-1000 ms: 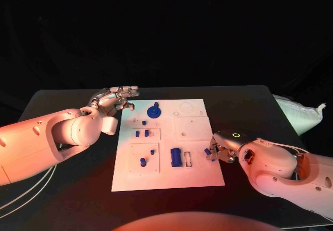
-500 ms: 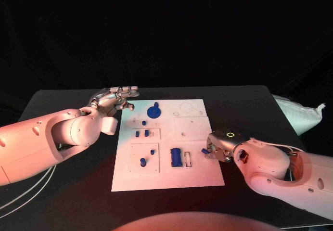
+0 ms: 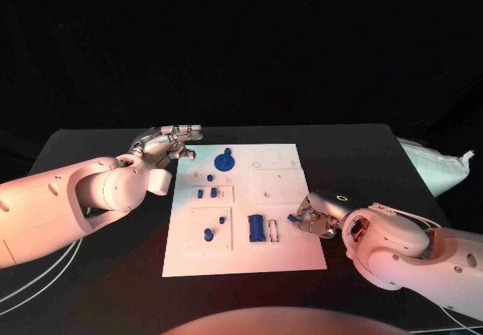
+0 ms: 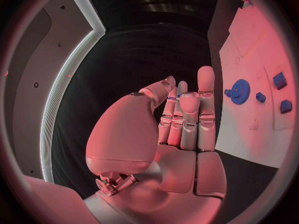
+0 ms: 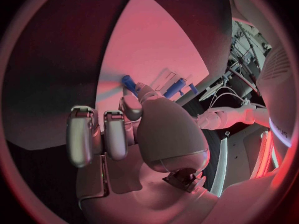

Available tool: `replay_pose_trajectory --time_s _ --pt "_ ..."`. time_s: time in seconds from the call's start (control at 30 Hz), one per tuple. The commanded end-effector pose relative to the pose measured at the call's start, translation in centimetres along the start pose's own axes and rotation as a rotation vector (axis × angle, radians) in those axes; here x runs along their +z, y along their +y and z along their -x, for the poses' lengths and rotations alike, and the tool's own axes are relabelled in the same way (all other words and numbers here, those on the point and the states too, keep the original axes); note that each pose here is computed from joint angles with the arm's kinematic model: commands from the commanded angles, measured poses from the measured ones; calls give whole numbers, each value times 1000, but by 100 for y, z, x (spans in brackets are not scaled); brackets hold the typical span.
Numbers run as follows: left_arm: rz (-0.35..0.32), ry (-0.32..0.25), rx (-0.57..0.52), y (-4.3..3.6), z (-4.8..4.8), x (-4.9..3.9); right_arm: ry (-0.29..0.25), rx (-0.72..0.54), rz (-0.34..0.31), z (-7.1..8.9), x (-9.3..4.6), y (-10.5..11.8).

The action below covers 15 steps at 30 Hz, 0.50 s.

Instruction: Assemble the parts on the task board

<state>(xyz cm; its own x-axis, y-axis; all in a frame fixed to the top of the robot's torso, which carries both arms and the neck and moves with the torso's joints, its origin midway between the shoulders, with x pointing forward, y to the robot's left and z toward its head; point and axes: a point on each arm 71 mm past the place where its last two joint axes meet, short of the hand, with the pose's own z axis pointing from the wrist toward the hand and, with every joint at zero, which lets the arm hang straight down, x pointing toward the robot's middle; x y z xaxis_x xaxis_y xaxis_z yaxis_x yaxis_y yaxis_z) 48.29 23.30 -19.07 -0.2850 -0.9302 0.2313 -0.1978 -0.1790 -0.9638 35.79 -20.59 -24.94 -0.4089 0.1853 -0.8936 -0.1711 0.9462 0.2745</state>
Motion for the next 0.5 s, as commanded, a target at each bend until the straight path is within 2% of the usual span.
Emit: replay_pose_trajectory --time_s 0.03,0.23,0.5 --pt "-4 24 -1 -5 -30 0 39 250 -73 -40 -25 -21" --pt "-3 26 -1 -4 -35 0 40 333 -71 -9 -47 70" --pt "-2 34 -2 0 -61 4 109 331 -59 -65 -19 149"
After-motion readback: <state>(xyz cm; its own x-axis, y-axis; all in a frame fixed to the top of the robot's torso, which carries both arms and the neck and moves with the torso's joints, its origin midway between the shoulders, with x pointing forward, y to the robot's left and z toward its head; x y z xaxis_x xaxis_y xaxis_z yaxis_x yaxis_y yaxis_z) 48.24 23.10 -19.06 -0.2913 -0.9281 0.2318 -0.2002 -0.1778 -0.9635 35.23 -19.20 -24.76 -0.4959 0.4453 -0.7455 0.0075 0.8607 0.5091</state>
